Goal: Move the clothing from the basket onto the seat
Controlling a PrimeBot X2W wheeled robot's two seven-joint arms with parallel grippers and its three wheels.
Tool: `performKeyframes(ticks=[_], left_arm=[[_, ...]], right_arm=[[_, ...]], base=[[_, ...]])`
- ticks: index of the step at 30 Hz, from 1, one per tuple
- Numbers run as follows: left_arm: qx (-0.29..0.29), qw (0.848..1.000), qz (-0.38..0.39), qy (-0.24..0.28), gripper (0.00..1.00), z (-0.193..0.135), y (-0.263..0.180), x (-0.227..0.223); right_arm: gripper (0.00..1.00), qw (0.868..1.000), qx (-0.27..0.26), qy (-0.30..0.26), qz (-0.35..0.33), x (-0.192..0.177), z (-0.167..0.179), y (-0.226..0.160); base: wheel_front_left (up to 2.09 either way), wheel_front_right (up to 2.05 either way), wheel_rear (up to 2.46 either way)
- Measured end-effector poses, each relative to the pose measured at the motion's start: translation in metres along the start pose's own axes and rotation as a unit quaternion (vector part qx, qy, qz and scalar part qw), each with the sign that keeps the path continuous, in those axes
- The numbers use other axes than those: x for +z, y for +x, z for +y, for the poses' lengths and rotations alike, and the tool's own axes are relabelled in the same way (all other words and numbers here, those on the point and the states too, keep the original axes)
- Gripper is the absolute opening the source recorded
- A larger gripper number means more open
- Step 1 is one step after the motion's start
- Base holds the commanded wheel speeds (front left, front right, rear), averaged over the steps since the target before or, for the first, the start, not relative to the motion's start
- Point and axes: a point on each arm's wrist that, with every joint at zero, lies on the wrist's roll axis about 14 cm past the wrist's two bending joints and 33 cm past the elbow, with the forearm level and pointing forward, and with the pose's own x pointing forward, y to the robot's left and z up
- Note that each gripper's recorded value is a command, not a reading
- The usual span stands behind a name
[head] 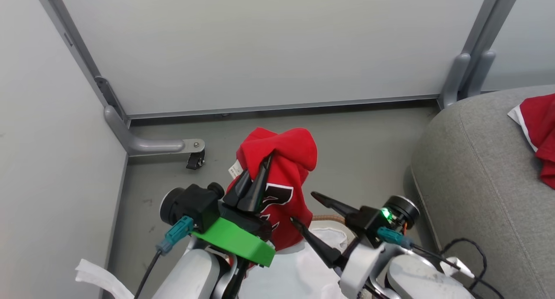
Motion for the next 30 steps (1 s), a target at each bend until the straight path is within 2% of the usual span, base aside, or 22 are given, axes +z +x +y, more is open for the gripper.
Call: performKeyframes(ticks=[9,10,11,15,23,24,25,30], left_arm=[[0.0,1.0,0.003,-0.007,0.0,-0.002,-0.002,-0.002],[0.0,1.0,0.003,-0.007,0.0,-0.002,-0.002,-0.002],[0.001,1.0,0.004,-0.007,0.0,-0.002,-0.003,-0.002],[0.007,1.0,0.007,-0.012,0.0,0.001,-0.004,-0.005],[0.015,1.0,0.007,-0.015,0.0,0.007,-0.003,-0.005],[0.015,1.0,0.005,-0.015,0.71,0.007,-0.003,-0.004],[0.016,1.0,0.005,-0.015,1.0,0.008,-0.002,-0.004],[0.017,1.0,0.003,-0.009,1.0,0.01,0.001,-0.004]], right_arm=[[1.0,0.998,0.054,0.0,0.037,-0.018,0.032,0.032],[0.29,0.998,0.056,0.007,0.042,-0.021,0.036,0.033],[0.0,0.997,0.061,0.014,0.05,-0.026,0.04,0.034],[0.0,0.996,0.065,0.037,0.052,-0.029,0.047,0.039],[0.0,0.996,0.052,0.049,0.045,-0.027,0.042,0.04],[0.0,0.997,0.048,0.049,0.043,-0.026,0.04,0.039],[0.0,0.997,0.047,0.047,0.041,-0.025,0.039,0.039],[0.0,0.998,0.031,0.052,0.034,-0.022,0.033,0.034]], base=[[0.0,0.0,0.0],[0.0,0.0,0.0],[0.0,0.0,0.0],[0.0,0.0,0.0],[0.0,0.0,0.0],[0.0,0.0,0.0],[0.0,0.0,0.0],[0.0,0.0,0.0]])
